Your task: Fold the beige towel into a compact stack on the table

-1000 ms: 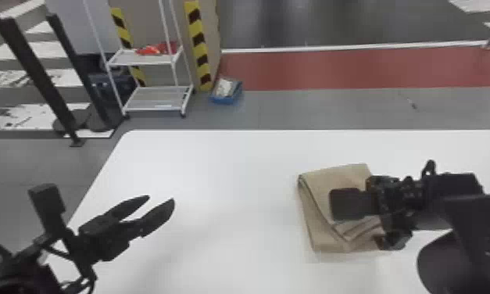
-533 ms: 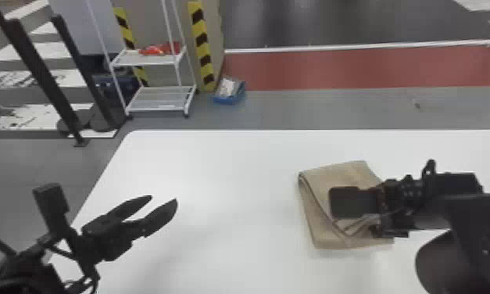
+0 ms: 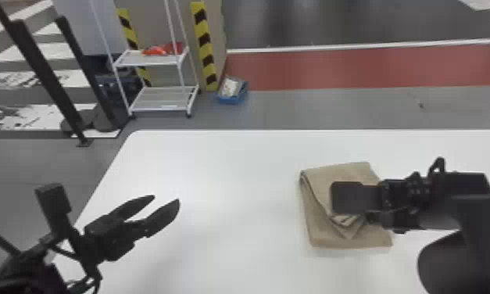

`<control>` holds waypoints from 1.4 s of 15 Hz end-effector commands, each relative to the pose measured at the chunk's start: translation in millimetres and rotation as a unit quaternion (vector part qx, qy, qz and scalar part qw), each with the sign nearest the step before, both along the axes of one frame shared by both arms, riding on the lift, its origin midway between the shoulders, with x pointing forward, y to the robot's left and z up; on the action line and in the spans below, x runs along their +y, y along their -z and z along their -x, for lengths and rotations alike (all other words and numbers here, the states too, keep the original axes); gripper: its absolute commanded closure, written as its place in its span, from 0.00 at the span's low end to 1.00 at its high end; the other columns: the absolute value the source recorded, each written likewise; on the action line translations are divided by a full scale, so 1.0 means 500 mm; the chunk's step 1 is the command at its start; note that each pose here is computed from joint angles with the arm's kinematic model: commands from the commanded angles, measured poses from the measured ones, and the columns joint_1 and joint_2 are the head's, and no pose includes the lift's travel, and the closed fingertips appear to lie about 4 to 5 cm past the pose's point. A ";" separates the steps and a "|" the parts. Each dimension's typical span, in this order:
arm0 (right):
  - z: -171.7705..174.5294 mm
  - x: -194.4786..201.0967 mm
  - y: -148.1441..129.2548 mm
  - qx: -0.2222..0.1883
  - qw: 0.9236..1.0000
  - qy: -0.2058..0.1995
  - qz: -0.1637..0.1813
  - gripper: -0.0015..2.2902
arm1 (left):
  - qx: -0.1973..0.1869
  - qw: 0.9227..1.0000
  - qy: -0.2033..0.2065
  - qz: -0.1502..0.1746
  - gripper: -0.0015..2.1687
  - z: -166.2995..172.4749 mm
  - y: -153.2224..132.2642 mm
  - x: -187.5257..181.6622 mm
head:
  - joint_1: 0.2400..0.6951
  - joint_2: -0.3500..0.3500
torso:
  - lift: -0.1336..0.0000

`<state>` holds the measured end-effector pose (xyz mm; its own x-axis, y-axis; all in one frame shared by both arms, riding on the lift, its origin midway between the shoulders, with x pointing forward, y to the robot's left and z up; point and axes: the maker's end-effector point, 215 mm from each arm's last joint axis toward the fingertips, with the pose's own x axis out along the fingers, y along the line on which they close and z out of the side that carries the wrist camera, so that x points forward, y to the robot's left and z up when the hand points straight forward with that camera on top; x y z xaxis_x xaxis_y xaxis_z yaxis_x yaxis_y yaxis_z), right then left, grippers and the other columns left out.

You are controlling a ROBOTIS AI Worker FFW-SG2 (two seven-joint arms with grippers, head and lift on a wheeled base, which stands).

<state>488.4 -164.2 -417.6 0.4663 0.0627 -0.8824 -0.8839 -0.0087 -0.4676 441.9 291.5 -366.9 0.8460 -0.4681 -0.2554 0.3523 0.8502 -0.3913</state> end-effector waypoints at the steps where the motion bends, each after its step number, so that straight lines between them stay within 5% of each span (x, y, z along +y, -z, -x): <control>1: 0.008 0.015 -0.032 -0.014 1.000 -0.003 -0.016 0.75 | 0.001 1.000 0.003 0.001 0.04 0.005 0.000 -0.003 | 1.00 0.71 | 0.07; 6: 0.004 0.025 -0.077 -0.030 0.999 0.004 -0.046 0.75 | 0.000 0.999 0.050 0.018 0.05 0.046 -0.014 -0.101 | 1.00 0.73 | 0.07; 13: 0.016 0.065 -0.138 -0.050 0.995 -0.004 -0.089 0.75 | 0.009 0.986 0.151 0.071 0.10 0.093 -0.004 -0.312 | 1.00 0.58 | 0.07; 15: 0.020 0.063 -0.144 -0.053 0.994 -0.004 -0.091 0.75 | 0.014 0.983 0.170 0.071 0.26 0.100 0.013 -0.365 | 1.00 0.52 | 0.07; 17: 0.022 0.057 -0.148 -0.055 0.994 0.000 -0.095 0.75 | 0.016 0.981 0.182 0.058 0.74 0.103 0.039 -0.404 | 1.00 0.48 | 0.07; 18: 0.022 0.056 -0.149 -0.055 0.994 0.003 -0.098 0.75 | 0.024 0.980 0.192 0.053 0.85 0.113 0.055 -0.429 | 1.00 0.46 | 0.07; 21: 0.023 0.055 -0.154 -0.056 0.993 0.004 -0.101 0.75 | 0.025 0.971 0.229 0.059 0.85 0.143 0.070 -0.497 | 1.00 0.38 | 0.07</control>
